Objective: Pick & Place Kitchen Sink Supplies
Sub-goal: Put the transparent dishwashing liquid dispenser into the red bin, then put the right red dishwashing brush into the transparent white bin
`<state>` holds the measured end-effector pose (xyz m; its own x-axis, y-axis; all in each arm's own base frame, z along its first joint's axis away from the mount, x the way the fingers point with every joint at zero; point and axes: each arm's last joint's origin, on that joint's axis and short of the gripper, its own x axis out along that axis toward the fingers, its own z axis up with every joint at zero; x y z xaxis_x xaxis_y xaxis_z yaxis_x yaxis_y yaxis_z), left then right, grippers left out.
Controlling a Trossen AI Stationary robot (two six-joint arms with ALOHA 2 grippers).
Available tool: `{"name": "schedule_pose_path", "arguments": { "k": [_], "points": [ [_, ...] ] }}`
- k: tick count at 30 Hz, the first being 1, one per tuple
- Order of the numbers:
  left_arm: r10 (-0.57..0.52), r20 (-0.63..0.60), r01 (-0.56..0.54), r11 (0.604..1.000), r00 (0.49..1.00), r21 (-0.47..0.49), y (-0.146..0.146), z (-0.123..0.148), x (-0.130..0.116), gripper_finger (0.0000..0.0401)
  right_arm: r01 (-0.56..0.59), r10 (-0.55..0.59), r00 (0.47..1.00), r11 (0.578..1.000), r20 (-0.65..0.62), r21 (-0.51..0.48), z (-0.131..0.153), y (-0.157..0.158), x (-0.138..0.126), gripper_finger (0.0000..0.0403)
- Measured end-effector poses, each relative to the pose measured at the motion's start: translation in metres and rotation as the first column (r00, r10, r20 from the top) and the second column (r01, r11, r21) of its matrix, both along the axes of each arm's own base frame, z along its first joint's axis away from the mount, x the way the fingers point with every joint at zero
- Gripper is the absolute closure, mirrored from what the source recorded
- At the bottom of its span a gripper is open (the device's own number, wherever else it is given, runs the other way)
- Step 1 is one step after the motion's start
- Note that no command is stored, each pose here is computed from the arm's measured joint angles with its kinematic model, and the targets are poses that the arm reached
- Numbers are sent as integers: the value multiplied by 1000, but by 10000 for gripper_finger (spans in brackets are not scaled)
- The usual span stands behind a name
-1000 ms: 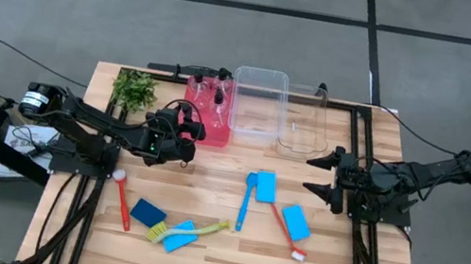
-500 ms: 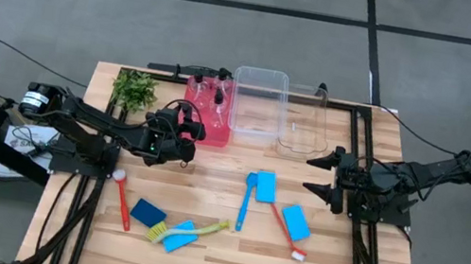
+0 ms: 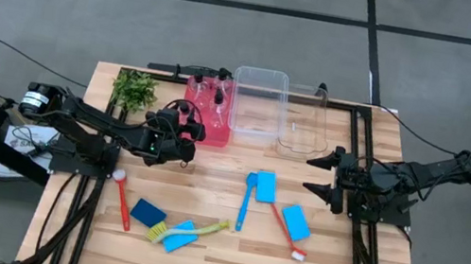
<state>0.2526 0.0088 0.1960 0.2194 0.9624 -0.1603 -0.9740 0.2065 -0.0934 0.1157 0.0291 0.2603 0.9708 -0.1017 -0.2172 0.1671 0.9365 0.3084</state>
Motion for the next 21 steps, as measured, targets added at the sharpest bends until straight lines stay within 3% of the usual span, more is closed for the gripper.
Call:
{"name": "schedule_pose_path", "arguments": {
  "k": [9, 21],
  "points": [
    [0, 6, 0, 1000, 1000, -1, 0, 0, 0, 93, 0, 0, 1000, 1000, 0, 0, 0, 0, 0, 26],
    [-19, -39, 19, 1000, 999, 17, -4, 2, 0, 101, 0, 0, 1000, 1000, 0, 0, 0, 0, 0, 26]
  ]
}}
